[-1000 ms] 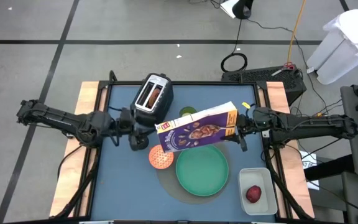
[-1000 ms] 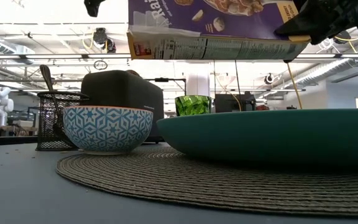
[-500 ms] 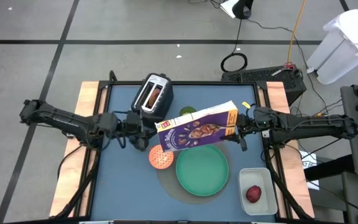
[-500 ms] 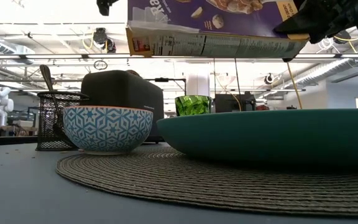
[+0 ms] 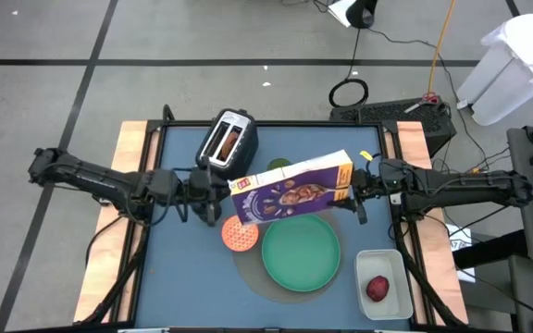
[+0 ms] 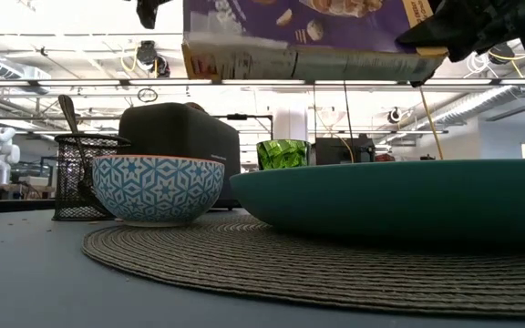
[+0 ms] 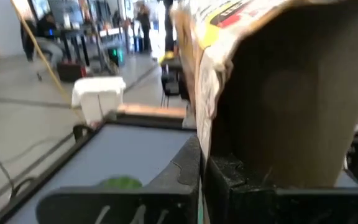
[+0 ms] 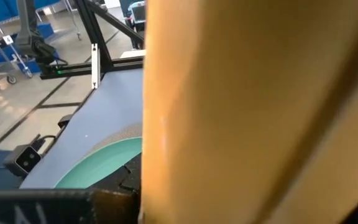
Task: Arrange a breakfast setting
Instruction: Pour the cereal into the orange bowl
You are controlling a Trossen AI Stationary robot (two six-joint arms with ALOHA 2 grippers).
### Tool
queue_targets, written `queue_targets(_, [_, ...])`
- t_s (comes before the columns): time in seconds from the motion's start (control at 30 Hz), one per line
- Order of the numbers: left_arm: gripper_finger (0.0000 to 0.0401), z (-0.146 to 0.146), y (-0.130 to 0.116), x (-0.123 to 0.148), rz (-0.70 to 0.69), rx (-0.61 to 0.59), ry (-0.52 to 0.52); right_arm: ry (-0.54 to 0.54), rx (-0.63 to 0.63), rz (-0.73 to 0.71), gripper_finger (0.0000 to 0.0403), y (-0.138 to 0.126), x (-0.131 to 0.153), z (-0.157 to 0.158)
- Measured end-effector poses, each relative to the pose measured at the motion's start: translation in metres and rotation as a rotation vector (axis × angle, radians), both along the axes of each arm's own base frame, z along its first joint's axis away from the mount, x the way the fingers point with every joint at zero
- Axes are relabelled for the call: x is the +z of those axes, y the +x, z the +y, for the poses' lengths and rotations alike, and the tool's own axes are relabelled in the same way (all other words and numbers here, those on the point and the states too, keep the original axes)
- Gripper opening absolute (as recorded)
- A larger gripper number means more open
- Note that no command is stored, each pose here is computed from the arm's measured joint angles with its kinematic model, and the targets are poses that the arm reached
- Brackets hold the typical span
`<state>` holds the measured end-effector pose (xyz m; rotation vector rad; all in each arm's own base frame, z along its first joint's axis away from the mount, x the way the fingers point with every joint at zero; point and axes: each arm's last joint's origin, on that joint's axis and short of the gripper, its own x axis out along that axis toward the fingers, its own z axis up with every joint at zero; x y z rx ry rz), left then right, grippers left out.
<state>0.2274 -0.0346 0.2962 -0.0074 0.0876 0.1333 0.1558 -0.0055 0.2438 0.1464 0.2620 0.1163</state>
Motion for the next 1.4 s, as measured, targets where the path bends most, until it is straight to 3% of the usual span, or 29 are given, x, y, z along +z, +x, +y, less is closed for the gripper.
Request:
queue_targets(0.4, [0.0007,-0.002,-0.006,-0.025,0.249,-0.008,0.010,-0.006,-0.022,0.060,0.0177,0.010,-0.009,-0.001])
queue_targets(0.6, [0.0006,-0.008,-0.010,-0.033,0.335,-0.020,-0.037,-0.003,-0.019,0.082,0.0178,0.016,-0.013,-0.002])
queue_targets(1.4, [0.0005,-0.023,-0.018,-0.042,0.420,-0.034,-0.165,-0.005,-0.016,-0.001,0.0177,0.026,-0.008,-0.002])
